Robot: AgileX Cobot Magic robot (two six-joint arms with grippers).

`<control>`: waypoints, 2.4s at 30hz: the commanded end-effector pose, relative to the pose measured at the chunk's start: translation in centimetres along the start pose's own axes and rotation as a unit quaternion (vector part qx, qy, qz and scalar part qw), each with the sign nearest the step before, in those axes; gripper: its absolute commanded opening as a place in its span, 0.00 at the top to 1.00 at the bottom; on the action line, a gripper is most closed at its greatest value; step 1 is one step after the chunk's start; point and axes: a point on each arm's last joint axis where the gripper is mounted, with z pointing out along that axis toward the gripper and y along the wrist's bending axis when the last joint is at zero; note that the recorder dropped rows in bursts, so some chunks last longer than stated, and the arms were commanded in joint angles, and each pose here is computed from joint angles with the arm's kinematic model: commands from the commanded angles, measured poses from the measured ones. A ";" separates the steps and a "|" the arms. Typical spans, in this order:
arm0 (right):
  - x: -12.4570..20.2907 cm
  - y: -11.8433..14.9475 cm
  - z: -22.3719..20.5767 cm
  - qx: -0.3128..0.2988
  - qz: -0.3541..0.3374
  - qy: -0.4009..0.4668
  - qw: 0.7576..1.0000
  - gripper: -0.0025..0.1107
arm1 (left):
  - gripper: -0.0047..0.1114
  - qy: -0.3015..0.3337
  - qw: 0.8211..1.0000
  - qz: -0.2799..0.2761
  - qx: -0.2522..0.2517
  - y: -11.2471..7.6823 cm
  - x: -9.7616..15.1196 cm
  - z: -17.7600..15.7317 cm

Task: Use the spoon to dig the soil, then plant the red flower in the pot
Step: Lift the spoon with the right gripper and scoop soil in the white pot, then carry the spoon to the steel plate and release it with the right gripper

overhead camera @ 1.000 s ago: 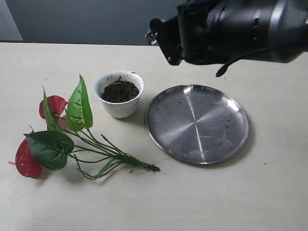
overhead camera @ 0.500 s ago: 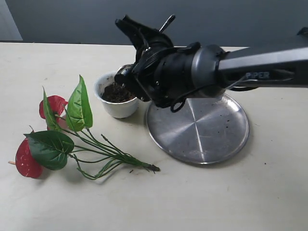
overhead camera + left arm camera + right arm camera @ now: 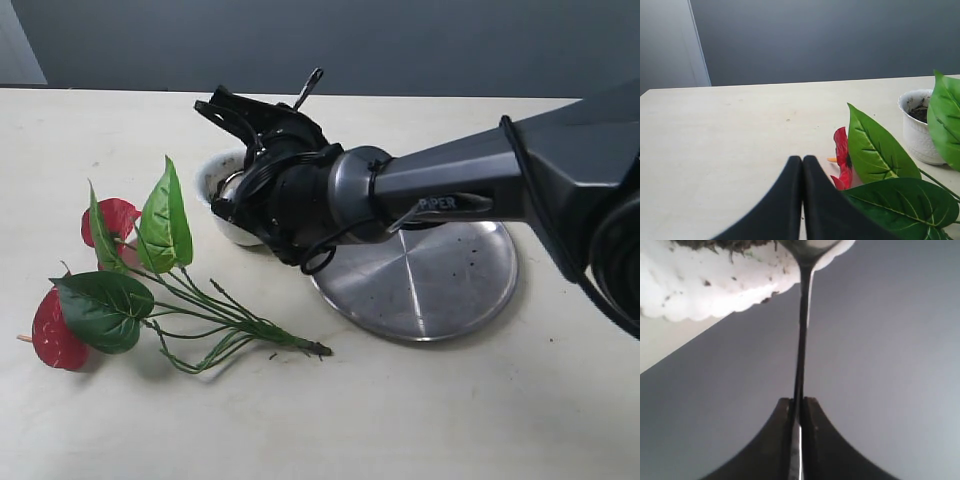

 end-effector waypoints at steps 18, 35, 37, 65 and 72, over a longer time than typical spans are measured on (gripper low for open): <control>0.7 -1.6 0.2 0.015 0.008 0.021 1.000 0.98 | 0.96 -0.002 1.000 -0.001 0.001 0.0 -0.1 0.0; 5.3 -1.1 0.8 -0.077 0.189 0.129 0.970 0.98 | 0.96 -0.002 1.000 -0.001 0.001 0.0 -0.1 0.0; 8.5 -1.0 0.8 -0.128 0.339 0.143 0.921 0.98 | 0.96 -0.002 1.000 -0.001 0.001 0.0 -0.1 0.0; 6.0 12.2 4.5 -0.625 0.613 0.024 0.482 0.98 | 0.96 -0.002 1.000 -0.001 0.001 0.0 -0.1 0.0; 6.2 12.3 4.6 -0.620 0.609 0.032 0.493 0.80 | 0.96 -0.002 1.000 -0.001 0.001 0.0 -0.1 0.0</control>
